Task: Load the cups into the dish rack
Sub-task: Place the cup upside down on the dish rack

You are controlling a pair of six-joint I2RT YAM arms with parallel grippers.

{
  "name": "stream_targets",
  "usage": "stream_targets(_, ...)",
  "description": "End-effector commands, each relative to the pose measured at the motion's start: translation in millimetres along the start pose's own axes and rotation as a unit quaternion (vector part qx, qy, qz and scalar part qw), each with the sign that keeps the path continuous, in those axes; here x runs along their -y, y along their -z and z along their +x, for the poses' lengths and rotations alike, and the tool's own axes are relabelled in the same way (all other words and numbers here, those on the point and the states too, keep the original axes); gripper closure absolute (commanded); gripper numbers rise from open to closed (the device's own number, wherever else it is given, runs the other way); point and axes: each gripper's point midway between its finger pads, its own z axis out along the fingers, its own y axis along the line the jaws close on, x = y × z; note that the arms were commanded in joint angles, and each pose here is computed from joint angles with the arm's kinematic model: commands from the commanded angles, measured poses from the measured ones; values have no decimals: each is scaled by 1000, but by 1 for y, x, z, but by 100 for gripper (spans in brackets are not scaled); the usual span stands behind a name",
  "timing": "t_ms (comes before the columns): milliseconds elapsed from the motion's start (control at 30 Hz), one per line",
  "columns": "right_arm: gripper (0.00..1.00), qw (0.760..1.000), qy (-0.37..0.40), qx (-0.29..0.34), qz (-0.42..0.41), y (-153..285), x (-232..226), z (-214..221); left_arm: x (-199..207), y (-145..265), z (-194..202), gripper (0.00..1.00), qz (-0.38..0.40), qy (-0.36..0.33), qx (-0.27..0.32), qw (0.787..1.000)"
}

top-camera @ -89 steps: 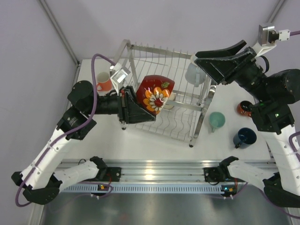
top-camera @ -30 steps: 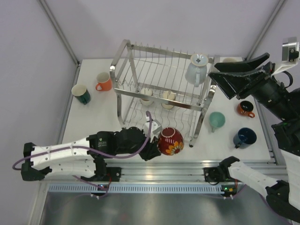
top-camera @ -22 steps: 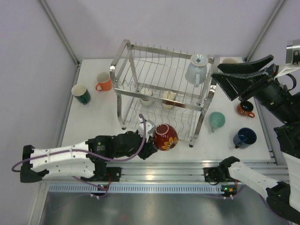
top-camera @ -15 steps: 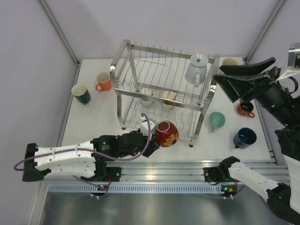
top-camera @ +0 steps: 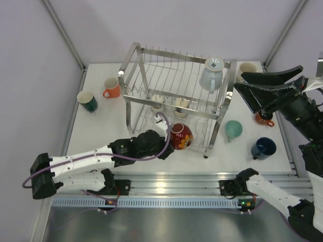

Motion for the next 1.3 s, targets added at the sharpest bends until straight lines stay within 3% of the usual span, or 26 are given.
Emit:
stream_targets(0, 42, 1000, 15, 11, 10, 6, 3, -3, 27, -2, -64, 100, 64, 22, 94, 993)
stream_targets(167, 42, 999, 21, 37, 25, 19, 4, -8, 15, -18, -71, 100, 40, 6, 89, 995)
stream_targets(500, 40, 999, 23, 23, 31, 18, 8, -1, 6, -43, -90, 100, 35, -8, 105, 994)
stream_targets(1267, 40, 998, 27, 27, 45, 22, 15, 3, 5, -92, -84, 100, 20, -32, 73, 997)
